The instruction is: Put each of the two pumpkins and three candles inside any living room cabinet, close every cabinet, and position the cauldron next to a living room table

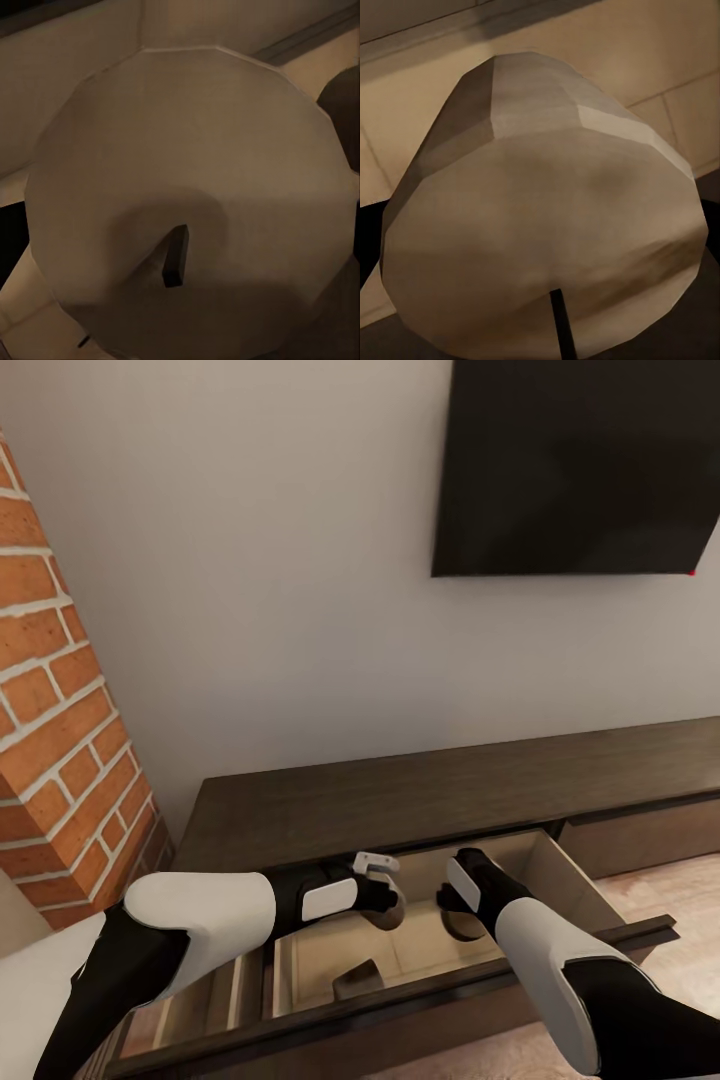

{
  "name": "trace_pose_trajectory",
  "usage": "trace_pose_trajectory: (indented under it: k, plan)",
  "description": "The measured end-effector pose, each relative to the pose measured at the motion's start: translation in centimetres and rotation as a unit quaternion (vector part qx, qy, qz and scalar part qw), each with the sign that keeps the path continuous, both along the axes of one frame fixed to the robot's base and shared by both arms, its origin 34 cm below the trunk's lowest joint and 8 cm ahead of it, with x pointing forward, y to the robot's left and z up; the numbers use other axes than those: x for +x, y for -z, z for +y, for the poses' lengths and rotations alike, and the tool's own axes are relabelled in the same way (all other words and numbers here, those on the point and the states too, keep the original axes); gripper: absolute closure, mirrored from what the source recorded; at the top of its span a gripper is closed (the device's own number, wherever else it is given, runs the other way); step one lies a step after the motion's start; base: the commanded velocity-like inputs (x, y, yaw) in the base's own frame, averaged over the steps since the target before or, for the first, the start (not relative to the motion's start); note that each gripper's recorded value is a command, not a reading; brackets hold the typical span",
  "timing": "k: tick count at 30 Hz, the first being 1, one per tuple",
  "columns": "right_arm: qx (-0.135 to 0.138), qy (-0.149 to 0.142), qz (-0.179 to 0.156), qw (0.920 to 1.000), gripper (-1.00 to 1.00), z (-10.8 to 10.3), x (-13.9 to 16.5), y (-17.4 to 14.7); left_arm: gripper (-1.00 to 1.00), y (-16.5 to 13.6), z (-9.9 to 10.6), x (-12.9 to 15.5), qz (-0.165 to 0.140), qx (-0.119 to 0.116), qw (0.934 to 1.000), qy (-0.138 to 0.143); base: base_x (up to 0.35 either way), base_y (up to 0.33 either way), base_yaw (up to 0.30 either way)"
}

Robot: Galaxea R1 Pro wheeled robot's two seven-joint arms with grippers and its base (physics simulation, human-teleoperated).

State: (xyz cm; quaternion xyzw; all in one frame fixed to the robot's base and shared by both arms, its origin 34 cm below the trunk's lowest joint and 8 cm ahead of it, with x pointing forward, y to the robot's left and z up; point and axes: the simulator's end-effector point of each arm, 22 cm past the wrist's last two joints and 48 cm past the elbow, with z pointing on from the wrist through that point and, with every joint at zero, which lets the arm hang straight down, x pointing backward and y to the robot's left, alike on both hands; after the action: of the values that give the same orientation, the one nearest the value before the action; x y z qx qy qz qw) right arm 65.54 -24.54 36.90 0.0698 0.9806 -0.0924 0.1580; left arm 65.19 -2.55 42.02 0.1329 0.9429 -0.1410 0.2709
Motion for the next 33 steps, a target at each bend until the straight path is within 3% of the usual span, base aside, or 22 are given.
trace_pose_trajectory:
  k: [33]
  plan:
    - [-0.003,-0.013,0.032,0.9994,1.00,1.1,-0.9,4.0,1.00,4.1,0.3,-0.4,0.031,0.002,0.9995,-0.004,0.000,0.000,0.000]
